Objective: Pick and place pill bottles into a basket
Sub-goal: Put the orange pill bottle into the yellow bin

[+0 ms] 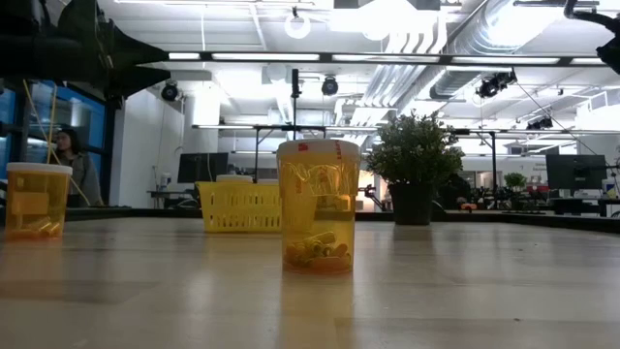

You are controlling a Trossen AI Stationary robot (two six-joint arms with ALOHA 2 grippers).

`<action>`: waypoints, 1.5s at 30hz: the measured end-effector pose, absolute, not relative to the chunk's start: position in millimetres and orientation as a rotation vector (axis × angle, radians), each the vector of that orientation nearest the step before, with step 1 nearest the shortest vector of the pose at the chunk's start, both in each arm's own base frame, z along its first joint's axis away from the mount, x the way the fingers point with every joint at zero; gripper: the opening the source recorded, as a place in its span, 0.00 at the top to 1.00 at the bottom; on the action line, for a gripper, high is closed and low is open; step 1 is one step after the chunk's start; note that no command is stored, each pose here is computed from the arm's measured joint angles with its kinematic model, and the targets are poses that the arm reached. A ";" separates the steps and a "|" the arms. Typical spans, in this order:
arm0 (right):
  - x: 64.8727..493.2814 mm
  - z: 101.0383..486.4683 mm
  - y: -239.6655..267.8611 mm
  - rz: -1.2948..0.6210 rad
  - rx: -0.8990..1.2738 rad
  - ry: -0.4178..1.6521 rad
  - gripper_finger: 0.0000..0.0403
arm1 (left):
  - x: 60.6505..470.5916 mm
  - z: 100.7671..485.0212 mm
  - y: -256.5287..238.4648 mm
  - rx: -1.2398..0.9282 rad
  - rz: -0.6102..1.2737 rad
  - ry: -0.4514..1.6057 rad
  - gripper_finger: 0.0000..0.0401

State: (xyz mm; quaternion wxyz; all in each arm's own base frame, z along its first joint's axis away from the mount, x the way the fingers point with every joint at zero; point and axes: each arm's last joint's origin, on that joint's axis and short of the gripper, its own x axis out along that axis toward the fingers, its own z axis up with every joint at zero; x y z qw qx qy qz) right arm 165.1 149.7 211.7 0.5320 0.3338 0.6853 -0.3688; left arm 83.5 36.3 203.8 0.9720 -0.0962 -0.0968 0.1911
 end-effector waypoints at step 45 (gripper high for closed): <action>165.8 172.5 175.3 -0.876 0.559 1.754 0.50 | 83.5 203.9 36.3 -0.194 0.386 -0.196 0.35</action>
